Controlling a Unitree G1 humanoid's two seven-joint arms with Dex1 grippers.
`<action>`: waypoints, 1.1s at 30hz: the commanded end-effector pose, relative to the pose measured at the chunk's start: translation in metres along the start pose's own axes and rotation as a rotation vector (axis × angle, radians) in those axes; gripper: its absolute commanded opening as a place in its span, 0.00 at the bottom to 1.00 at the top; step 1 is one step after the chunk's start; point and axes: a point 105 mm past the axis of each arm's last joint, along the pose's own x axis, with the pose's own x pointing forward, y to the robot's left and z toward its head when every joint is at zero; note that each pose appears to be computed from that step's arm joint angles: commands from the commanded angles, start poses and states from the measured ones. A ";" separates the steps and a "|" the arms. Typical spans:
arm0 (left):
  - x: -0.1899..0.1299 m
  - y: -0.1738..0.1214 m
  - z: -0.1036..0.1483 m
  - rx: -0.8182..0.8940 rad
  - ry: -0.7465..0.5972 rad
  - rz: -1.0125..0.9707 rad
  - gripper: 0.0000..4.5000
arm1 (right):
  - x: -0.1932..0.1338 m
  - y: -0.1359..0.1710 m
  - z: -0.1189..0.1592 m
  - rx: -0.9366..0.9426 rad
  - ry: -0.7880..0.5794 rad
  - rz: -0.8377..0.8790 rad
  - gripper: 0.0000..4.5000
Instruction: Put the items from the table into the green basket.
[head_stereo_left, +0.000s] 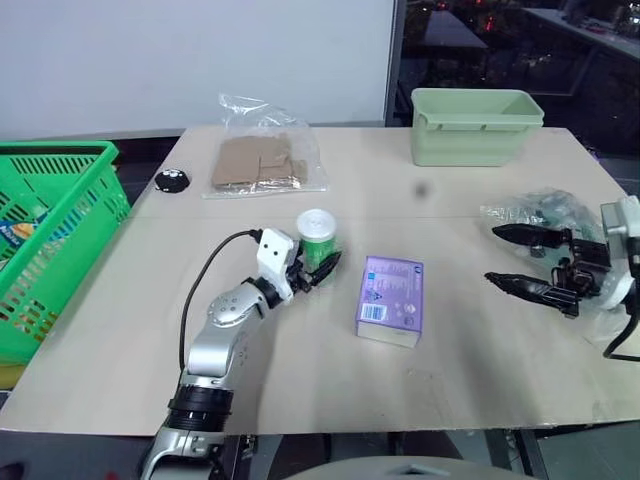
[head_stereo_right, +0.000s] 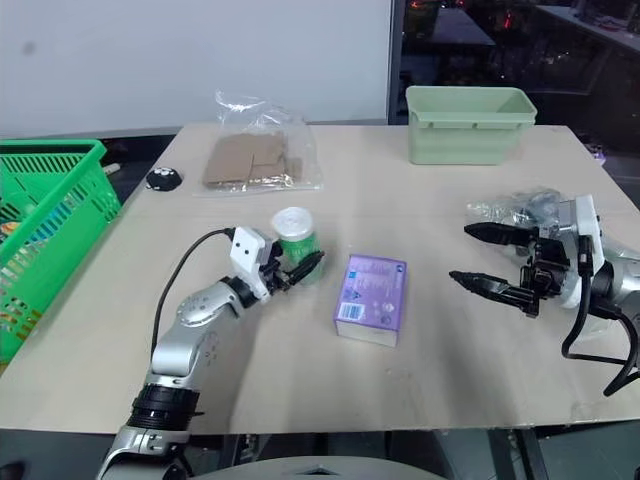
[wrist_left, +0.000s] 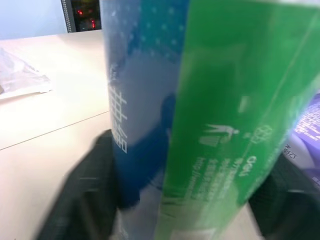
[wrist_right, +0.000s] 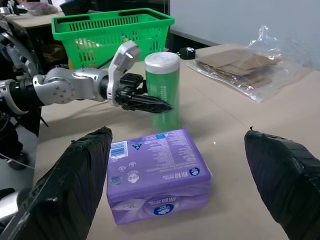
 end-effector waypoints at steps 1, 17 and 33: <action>0.003 0.003 0.017 0.030 -0.064 0.030 0.48 | 0.000 0.002 0.009 -0.038 -0.017 0.007 1.00; -0.108 0.166 0.186 0.633 -0.154 0.784 0.47 | 0.044 -0.007 0.056 -0.090 -0.220 0.108 1.00; -0.227 0.242 0.197 0.928 0.289 1.187 0.47 | 0.074 0.003 0.096 -0.091 -0.379 0.265 1.00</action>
